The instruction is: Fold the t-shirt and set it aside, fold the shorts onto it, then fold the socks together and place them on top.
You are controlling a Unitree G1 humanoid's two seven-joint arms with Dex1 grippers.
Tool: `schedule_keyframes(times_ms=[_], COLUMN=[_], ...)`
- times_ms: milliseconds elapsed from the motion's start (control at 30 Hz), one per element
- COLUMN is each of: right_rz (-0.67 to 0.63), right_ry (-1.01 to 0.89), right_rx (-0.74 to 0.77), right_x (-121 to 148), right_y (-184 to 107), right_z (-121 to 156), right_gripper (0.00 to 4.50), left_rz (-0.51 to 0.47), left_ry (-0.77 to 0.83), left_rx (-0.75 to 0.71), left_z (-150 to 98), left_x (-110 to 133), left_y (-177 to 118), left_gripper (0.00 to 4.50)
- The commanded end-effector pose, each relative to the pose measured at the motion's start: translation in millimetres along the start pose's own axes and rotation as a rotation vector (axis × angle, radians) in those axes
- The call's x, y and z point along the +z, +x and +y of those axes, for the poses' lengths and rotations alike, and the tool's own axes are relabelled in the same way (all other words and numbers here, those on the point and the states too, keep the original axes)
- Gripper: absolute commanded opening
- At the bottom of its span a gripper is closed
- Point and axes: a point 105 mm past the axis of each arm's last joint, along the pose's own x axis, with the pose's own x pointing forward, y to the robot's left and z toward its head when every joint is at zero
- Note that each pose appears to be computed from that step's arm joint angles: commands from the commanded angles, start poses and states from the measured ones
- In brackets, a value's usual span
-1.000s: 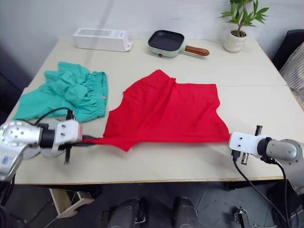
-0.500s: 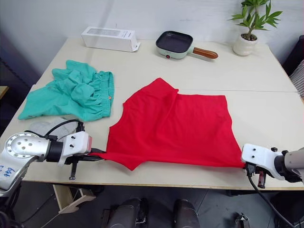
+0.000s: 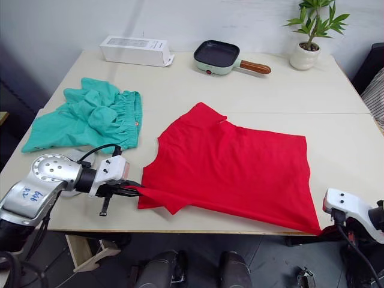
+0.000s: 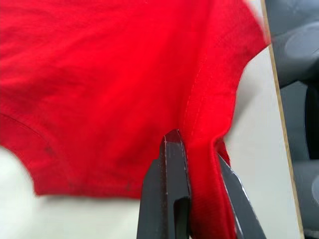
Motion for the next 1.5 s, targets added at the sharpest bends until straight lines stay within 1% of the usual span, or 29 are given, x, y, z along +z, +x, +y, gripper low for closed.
schedule_keyframes(times_ms=[33,100,167,267,333,467,600,700,733,833,900,967,1000,1033,1067,1100,1133,1200,1233,1267,1300,1333,1400,1467,1500], right_rz=[-0.031,-0.025,-0.04,-0.09,-0.148,-0.176,-0.185,-0.228,-0.248,-0.317,-0.386,-0.426,-0.448,-0.464,-0.491,-0.521,-0.564,-0.648,-0.678,-0.703,-0.734,-0.757,-0.786,-0.778,-0.799], right_ry=[0.038,0.05,0.07,0.099,0.138,0.176,0.193,0.202,0.222,0.237,0.224,0.215,0.221,0.225,0.224,0.226,0.213,0.184,0.157,0.139,0.103,0.05,-0.039,-0.152,-0.191], right_rx=[-0.008,-0.002,-0.005,-0.021,-0.018,0.0,0.002,-0.052,-0.087,-0.14,-0.199,-0.243,-0.274,-0.291,-0.306,-0.321,-0.326,-0.303,-0.297,-0.294,-0.278,-0.256,-0.245,-0.231,-0.223], right_x=[2.3,0.2,1.6,11.2,22.3,29.3,30.7,34.7,35.4,40.3,44.1,43.1,40.2,37.5,36.0,35.1,36.7,43.1,47.6,52.2,59.4,68.8,81.5,90.4,95.4], right_y=[-2.4,-1.5,-0.8,-1.9,-5.1,-7.4,-1.5,1.1,0.8,-4.1,-11.7,-18.1,-23.6,-28.1,-34.0,-39.5,-45.7,-55.6,-58.1,-59.0,-57.4,-49.0,-36.0,-14.2,-1.8], right_z=[-4.6,-5.5,-8.5,-14.7,-16.5,-13.7,-9.6,-13.2,-16.6,-18.3,-19.8,-19.5,-19.2,-17.5,-15.0,-12.9,-8.9,4.2,9.5,14.0,20.7,29.5,40.5,51.2,54.0], right_gripper=[0.04,0.04,0.04,0.04,0.04,0.04,0.04,0.04,0.01,0.66,1.29,2.02,2.33,2.83,3.07,3.41,3.73,3.76,3.76,3.4,3.14,2.76,2.1,1.39,1.04], left_rz=[0.021,0.034,0.023,-0.015,-0.007,-0.037,-0.02,-0.03,-0.044,-0.106,-0.174,-0.223,-0.247,-0.259,-0.272,-0.272,-0.272,-0.319,-0.336,-0.351,-0.355,-0.341,-0.318,-0.317,-0.325], left_ry=[-0.017,-0.014,-0.029,-0.078,-0.086,-0.138,-0.164,-0.174,-0.179,-0.18,-0.171,-0.168,-0.161,-0.157,-0.134,-0.119,-0.109,-0.085,-0.061,-0.023,0.003,0.051,0.101,0.137,0.149], left_rx=[-0.012,-0.022,-0.009,0.011,0.011,0.012,-0.001,0.012,0.039,0.131,0.195,0.24,0.289,0.324,0.372,0.412,0.444,0.447,0.423,0.397,0.341,0.268,0.171,0.115,0.087], left_z=[5.6,8.6,17.5,30.7,35.6,40.5,39.0,39.7,43.1,54.3,60.1,63.0,66.5,68.6,71.6,73.9,75.1,68.9,63.1,56.7,46.6,33.2,15.3,5.4,0.8], left_x=[-2.7,-5.2,-3.9,1.2,-0.4,1.6,-2.6,-3.6,-2.7,1.5,6.8,9.8,9.5,8.2,7.0,4.2,0.7,1.2,3.3,6.5,9.0,11.0,11.8,13.2,15.2], left_y=[4.0,7.7,13.0,16.6,16.5,16.3,17.6,19.8,20.7,21.0,19.3,17.8,16.1,14.5,10.6,6.2,0.5,-13.5,-17.0,-19.5,-18.6,-13.7,-5.5,6.5,16.2], left_gripper=[0.0,0.0,0.0,0.0,0.0,0.0,0.0,0.0,0.2,0.94,1.57,2.24,2.52,2.93,3.19,3.48,3.51,3.27,3.07,2.71,2.43,2.07,1.47,0.83,0.52])
